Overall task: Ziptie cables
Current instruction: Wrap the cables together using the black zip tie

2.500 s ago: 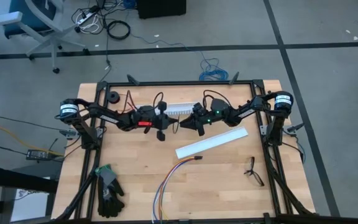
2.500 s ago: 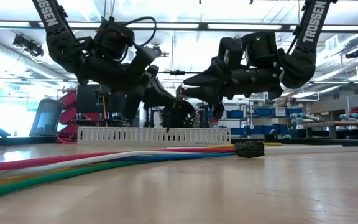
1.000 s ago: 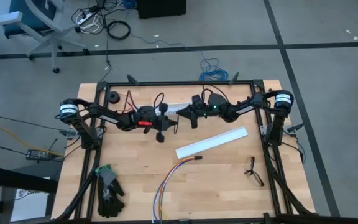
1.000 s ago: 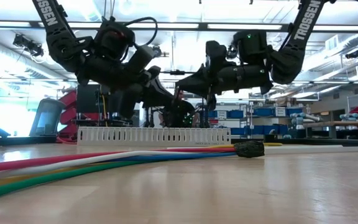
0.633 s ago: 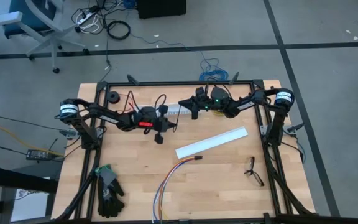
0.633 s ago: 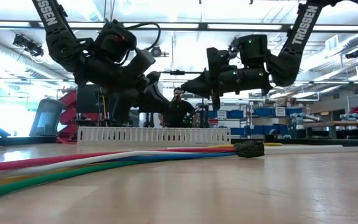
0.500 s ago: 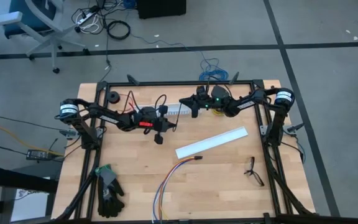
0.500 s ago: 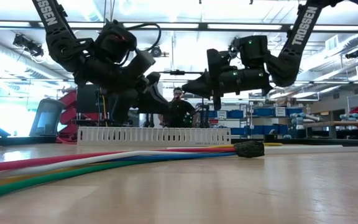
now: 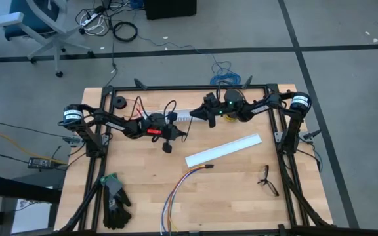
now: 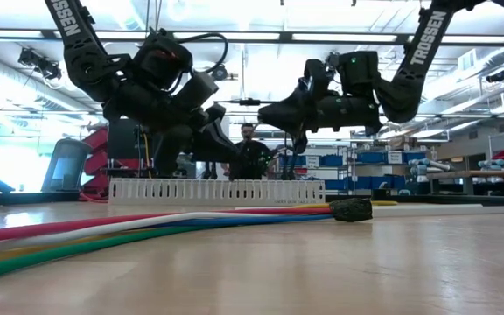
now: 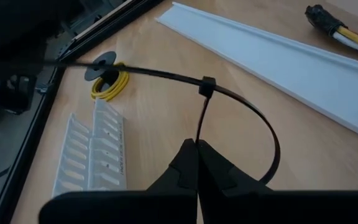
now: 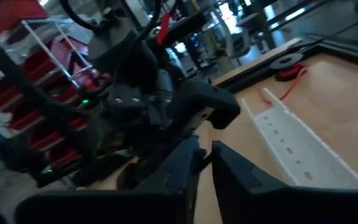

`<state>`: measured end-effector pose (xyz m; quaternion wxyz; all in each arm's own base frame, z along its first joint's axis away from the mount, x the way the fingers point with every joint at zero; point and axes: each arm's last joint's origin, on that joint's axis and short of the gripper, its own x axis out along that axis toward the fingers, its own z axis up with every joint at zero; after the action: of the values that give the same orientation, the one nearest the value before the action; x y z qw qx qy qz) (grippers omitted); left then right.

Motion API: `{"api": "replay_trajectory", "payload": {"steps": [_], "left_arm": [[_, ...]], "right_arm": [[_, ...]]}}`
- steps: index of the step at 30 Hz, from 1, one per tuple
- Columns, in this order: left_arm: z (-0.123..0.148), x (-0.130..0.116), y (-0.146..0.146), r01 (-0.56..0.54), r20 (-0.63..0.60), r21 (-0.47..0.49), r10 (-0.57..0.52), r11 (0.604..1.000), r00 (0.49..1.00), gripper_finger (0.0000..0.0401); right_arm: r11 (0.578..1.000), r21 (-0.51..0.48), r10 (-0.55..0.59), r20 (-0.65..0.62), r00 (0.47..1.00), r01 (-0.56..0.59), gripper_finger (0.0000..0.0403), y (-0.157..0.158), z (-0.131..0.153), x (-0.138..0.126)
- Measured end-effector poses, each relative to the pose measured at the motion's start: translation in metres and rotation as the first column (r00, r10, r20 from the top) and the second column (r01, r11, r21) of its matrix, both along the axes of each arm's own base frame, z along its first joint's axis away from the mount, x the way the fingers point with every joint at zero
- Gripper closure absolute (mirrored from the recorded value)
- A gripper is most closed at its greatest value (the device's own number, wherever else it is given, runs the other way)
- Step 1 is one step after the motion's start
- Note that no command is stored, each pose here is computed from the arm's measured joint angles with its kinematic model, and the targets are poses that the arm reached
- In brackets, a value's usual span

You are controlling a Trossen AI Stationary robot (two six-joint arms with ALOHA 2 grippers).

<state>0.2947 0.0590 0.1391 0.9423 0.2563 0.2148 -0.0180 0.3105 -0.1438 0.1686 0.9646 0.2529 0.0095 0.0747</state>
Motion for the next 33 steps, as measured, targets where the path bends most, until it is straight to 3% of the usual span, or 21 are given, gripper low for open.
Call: {"api": "replay_trajectory", "payload": {"steps": [9, 15, 19, 27, 33], "left_arm": [[0.000, 0.000, 0.001, -0.053, 0.002, -0.035, 0.053, 0.998, 0.999, 0.0401], [0.002, -0.001, 0.001, -0.079, 0.008, -0.039, 0.080, 0.996, 0.997, 0.0401], [0.008, -0.015, 0.004, -0.109, 0.040, -0.032, 0.110, 0.994, 0.993, 0.0401], [0.014, -0.067, 0.012, -0.178, 0.155, -0.088, 0.190, 0.980, 0.969, 0.0401], [0.017, -0.086, 0.003, -0.151, 0.219, -0.167, 0.186, 0.974, 0.958, 0.0401]], "right_arm": [[0.995, 0.086, 0.043, -0.023, 0.999, -0.041, 0.0290, -0.026, -0.001, -0.016], [0.994, 0.107, 0.026, -0.054, 0.998, -0.020, 0.0285, -0.044, -0.011, -0.038], [0.993, 0.114, 0.004, -0.088, 0.996, 0.007, 0.0287, -0.047, -0.022, -0.055], [0.999, 0.010, -0.053, -0.061, 0.997, 0.054, 0.0287, -0.022, -0.010, -0.098], [0.984, -0.129, -0.127, -0.056, 0.990, 0.119, 0.0287, 0.034, 0.004, -0.121]]}}
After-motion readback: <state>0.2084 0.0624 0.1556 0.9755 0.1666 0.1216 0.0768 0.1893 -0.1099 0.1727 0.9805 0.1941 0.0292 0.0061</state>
